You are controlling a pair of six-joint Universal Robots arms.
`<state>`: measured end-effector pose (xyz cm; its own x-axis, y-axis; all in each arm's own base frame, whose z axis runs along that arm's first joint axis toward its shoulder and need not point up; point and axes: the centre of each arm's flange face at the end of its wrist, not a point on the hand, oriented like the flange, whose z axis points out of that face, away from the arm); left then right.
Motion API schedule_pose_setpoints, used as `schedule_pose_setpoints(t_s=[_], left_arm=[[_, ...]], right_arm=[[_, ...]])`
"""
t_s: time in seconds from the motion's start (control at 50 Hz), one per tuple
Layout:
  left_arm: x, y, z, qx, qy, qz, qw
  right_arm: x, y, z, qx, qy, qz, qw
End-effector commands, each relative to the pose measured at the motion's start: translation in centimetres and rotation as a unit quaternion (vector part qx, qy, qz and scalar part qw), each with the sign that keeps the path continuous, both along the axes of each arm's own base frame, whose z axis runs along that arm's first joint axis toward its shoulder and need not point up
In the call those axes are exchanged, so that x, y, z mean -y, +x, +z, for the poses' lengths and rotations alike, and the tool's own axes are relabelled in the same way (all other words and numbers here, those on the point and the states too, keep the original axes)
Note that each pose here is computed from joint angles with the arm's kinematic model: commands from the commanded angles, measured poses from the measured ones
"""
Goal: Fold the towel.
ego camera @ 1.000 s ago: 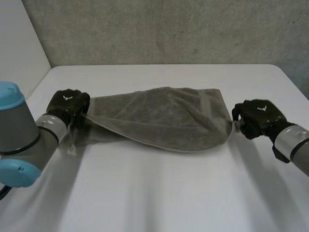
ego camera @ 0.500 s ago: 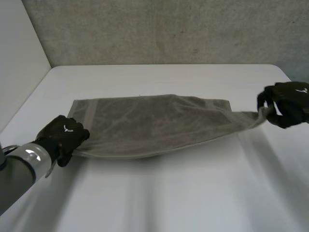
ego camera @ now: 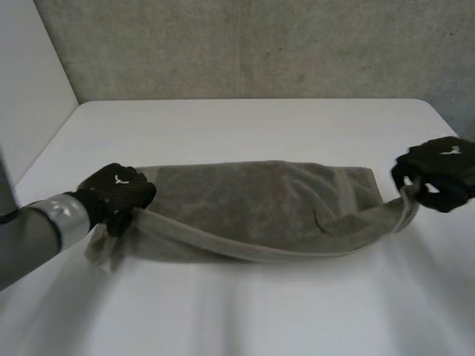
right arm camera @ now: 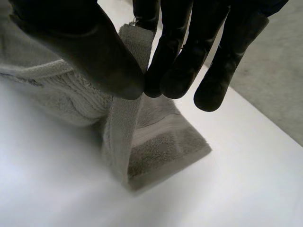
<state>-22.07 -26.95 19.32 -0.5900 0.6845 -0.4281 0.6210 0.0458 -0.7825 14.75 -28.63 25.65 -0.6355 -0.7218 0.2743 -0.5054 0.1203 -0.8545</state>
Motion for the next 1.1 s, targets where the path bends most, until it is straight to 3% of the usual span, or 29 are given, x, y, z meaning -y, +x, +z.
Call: schedule_pose_setpoints(t_s=[0.02, 0.14, 0.28, 0.44, 0.66, 0.92, 1.1], left_arm=[[4.4, -1.4, -2.4, 0.008, 0.001, 0.000, 1.000], [8.5, -3.3, -3.3, 0.001, -0.032, -0.010, 0.999], [13.1, -4.9, -5.0, -0.008, -0.077, -0.014, 0.997], [16.2, -5.7, -7.0, -0.007, -0.112, -0.019, 0.993], [17.8, -7.2, -8.3, 0.010, -0.182, -0.042, 0.982], [18.3, -7.9, -8.3, 0.011, -0.231, -0.047, 0.972], [18.0, -8.4, -7.4, 0.011, -0.238, -0.041, 0.970]], right_arm=[[1.5, 3.6, -2.4, -0.050, 0.003, 0.020, 0.999], [4.8, 5.3, -4.3, -0.026, -0.018, 0.004, 0.999], [9.0, 5.8, -5.1, 0.040, -0.053, -0.095, 0.993], [10.7, 5.9, -7.0, 0.046, -0.081, -0.147, 0.985], [13.2, 5.6, -9.5, 0.035, -0.112, -0.198, 0.973], [14.5, 6.8, -12.1, 0.028, -0.108, -0.195, 0.975], [14.8, 7.8, -10.6, 0.036, -0.129, -0.184, 0.974]])
